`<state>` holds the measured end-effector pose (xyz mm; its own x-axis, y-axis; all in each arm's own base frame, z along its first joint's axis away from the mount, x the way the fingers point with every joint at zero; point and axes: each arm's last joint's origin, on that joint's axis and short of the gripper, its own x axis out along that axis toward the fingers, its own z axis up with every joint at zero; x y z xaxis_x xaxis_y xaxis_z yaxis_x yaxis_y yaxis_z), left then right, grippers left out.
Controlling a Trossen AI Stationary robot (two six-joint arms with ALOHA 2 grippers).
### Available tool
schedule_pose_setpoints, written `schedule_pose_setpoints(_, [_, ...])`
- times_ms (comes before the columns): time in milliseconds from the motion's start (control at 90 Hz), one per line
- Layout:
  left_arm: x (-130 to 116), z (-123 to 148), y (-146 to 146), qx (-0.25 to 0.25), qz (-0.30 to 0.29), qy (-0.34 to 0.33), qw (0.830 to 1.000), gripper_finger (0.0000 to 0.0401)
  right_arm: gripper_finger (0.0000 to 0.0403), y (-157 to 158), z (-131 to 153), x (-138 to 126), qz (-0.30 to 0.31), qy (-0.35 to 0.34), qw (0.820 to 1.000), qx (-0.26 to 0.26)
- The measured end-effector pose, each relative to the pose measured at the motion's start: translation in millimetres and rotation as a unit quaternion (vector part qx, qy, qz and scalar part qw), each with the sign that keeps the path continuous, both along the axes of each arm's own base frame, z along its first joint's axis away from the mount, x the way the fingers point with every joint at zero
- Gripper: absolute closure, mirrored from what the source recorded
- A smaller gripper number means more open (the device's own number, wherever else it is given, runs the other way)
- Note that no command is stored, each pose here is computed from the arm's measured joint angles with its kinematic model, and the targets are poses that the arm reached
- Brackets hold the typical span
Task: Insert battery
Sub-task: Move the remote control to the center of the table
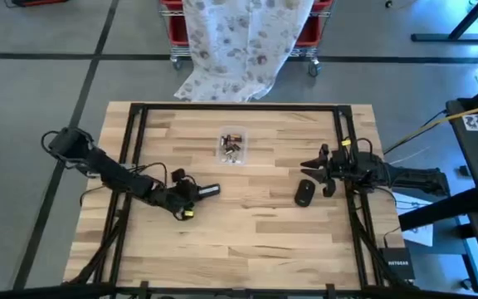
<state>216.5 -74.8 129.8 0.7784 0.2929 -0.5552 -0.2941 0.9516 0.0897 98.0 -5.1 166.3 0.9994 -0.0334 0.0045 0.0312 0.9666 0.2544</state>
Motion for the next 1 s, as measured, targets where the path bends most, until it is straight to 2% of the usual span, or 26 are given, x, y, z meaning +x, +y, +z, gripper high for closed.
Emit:
schedule_pose_setpoints(211, [26.4,32.6,-6.6,0.013,-0.045,-0.098,0.994,0.0243,0.0309,0.0,-0.1,0.0,0.000,0.001,1.000,0.000])
schedule_pose_setpoints(422, [57.4,31.0,-5.0,0.006,-0.086,-0.124,0.988,0.0244,0.0309,0.0,-0.1,0.0,0.000,0.001,1.000,0.000])
schedule_pose_setpoints(633, [98.8,5.0,-12.3,0.024,-0.112,-0.020,0.993,0.0244,0.0309,0.0,-0.1,0.0,0.000,0.001,1.000,0.000])
schedule_pose_setpoints(767, [113.5,-16.3,-14.4,0.029,-0.104,0.050,0.993,0.0219,0.0309,0.0,-0.2,0.0,0.000,0.001,1.000,0.000])
schedule_pose_setpoints(844, [117.4,-23.8,-16.0,0.025,-0.106,0.064,0.992,0.0207,0.0309,0.0,0.0,0.0,0.000,0.000,1.000,0.000])
schedule_pose_setpoints(1000, [117.5,-28.5,-15.5,-0.016,-0.089,0.069,0.994,0.0200,0.0309,-0.9,2.0,-0.1,-0.015,-0.010,1.000,-0.005])
